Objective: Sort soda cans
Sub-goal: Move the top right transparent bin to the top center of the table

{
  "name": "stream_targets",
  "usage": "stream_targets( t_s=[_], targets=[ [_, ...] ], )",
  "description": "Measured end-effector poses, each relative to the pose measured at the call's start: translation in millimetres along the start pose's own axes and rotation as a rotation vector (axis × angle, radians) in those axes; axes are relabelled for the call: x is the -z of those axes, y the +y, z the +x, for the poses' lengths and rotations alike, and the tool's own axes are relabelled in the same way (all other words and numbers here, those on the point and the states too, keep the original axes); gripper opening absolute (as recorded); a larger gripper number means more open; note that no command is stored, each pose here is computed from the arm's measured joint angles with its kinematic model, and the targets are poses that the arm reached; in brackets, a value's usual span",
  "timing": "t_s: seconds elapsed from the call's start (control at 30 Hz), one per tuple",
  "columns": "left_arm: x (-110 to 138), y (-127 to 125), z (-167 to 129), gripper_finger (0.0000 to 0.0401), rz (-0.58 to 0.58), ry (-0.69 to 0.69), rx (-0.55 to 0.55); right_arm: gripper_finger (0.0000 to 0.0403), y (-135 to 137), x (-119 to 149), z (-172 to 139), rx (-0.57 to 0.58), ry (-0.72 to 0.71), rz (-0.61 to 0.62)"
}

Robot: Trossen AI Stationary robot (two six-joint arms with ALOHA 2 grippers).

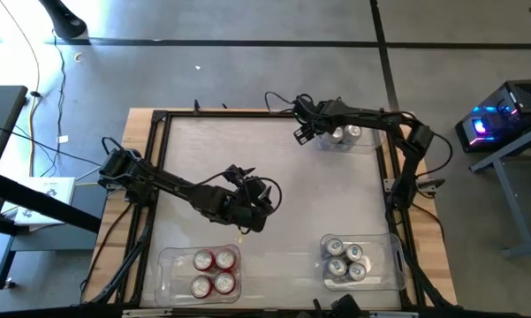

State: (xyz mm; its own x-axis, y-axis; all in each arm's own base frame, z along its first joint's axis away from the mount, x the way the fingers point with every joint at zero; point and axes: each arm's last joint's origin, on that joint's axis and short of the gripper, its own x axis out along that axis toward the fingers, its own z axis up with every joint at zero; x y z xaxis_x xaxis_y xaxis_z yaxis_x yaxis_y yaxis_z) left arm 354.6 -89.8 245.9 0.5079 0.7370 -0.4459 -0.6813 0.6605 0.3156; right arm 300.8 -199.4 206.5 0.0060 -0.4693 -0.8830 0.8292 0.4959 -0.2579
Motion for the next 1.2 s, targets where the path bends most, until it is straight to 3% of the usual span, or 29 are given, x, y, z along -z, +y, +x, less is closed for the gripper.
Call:
stream_targets(
  t_s=[0.23,0.7,1.2],
  targets=[
    [0,0,0,0.0355,0.000,0.000,0.000,0.0200,5,1,10,-0.003,0.026,-0.017],
    [0,0,0,0.0355,0.001,0.000,-0.001,0.0022,12,3,5,-0.057,0.027,-0.079],
    [0,0,0,0.0355,0.028,-0.001,-0.003,0.0010,39,13,-8,-0.144,0.013,-0.195]
  ],
)
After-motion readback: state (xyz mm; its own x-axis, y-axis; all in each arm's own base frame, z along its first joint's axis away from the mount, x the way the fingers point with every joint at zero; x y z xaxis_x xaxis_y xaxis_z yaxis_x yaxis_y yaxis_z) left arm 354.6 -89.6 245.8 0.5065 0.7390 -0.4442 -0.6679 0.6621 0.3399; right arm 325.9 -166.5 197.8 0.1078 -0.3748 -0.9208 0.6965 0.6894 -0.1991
